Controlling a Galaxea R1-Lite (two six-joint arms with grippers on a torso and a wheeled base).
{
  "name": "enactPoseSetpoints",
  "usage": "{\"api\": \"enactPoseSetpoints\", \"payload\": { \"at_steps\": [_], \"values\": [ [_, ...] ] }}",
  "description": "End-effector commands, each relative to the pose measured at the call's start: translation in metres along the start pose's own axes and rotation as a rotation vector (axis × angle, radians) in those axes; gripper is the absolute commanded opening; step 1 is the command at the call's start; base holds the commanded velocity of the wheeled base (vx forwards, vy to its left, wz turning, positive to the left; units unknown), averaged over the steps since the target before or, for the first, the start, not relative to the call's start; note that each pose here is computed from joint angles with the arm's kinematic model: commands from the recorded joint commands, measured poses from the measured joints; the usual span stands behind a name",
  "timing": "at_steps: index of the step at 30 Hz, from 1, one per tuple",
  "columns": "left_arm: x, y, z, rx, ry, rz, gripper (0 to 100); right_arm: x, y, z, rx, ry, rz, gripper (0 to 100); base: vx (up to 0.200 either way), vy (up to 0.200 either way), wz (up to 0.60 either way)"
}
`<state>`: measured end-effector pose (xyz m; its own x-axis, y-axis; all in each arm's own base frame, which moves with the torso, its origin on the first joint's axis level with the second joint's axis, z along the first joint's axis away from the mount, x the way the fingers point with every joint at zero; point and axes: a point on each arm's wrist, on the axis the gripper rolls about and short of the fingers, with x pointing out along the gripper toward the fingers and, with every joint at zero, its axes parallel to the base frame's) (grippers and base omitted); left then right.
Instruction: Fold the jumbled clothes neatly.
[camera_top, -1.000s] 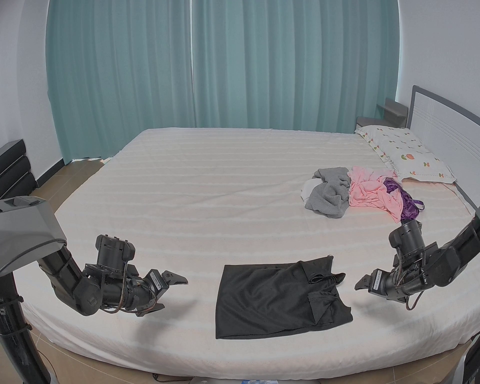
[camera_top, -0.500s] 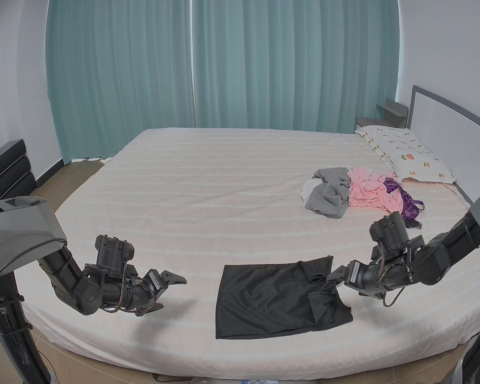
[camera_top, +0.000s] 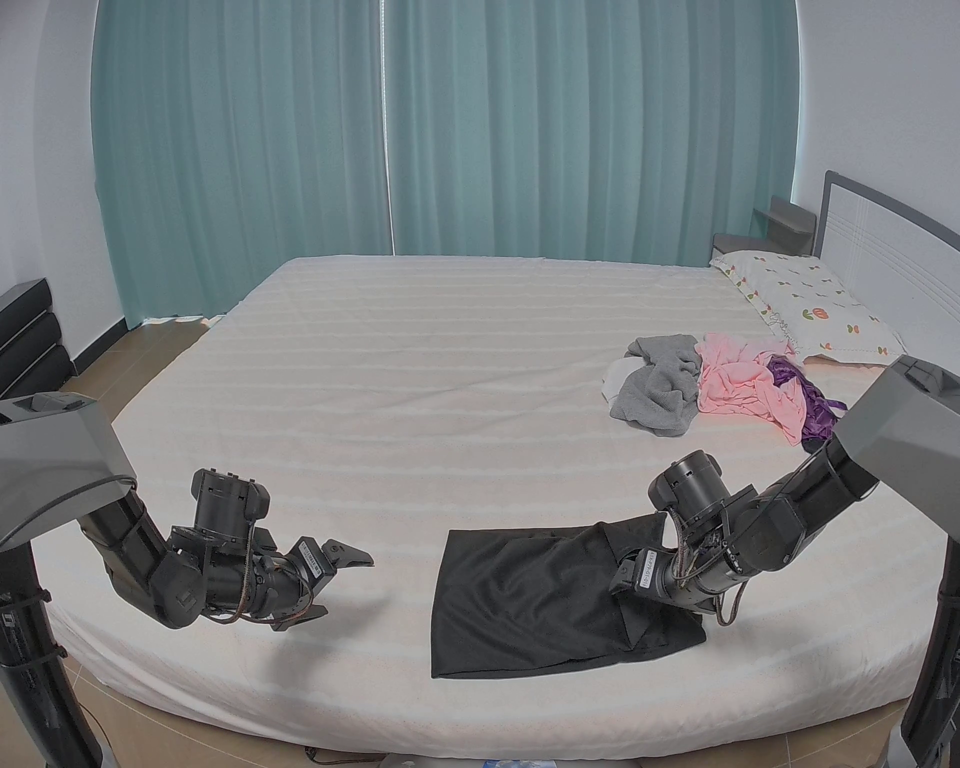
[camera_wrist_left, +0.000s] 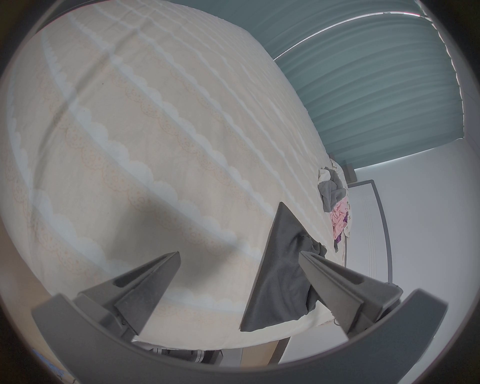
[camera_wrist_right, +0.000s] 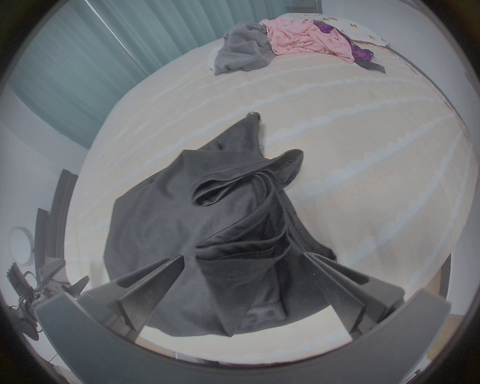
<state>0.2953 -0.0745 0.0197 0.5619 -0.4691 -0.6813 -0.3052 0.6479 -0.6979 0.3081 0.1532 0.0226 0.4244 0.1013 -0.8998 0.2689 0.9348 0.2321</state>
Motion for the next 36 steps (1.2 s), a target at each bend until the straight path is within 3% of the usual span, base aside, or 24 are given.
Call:
{"api": "enactPoseSetpoints", "payload": {
  "at_steps": [1,12,17,23,32,36],
  "values": [
    [0.001,0.001,0.0,-0.002,0.0,0.002,100,0.017,-0.003,0.0,-0.002,0.015,-0.054,100,0.0,0.0,0.0],
    [0.001,0.001,0.0,0.0,0.0,0.002,100,-0.006,-0.033,0.009,0.047,-0.039,-0.11,100,0.0,0.0,0.0],
    [0.001,0.001,0.0,0.0,0.0,0.002,100,-0.032,-0.049,-0.001,0.059,-0.029,-0.09,100,0.0,0.0,0.0],
    [0.001,0.001,0.0,0.0,0.0,0.002,100,-0.038,-0.081,-0.016,0.039,0.005,-0.136,100,0.0,0.0,0.0],
    [0.001,0.001,0.0,0.0,0.0,0.002,100,-0.051,-0.089,-0.017,0.067,-0.072,-0.053,100,0.0,0.0,0.0],
    [0.001,0.001,0.0,-0.002,0.0,0.002,100,-0.058,-0.08,-0.012,0.07,-0.089,0.04,100,0.0,0.0,0.0]
  ]
}}
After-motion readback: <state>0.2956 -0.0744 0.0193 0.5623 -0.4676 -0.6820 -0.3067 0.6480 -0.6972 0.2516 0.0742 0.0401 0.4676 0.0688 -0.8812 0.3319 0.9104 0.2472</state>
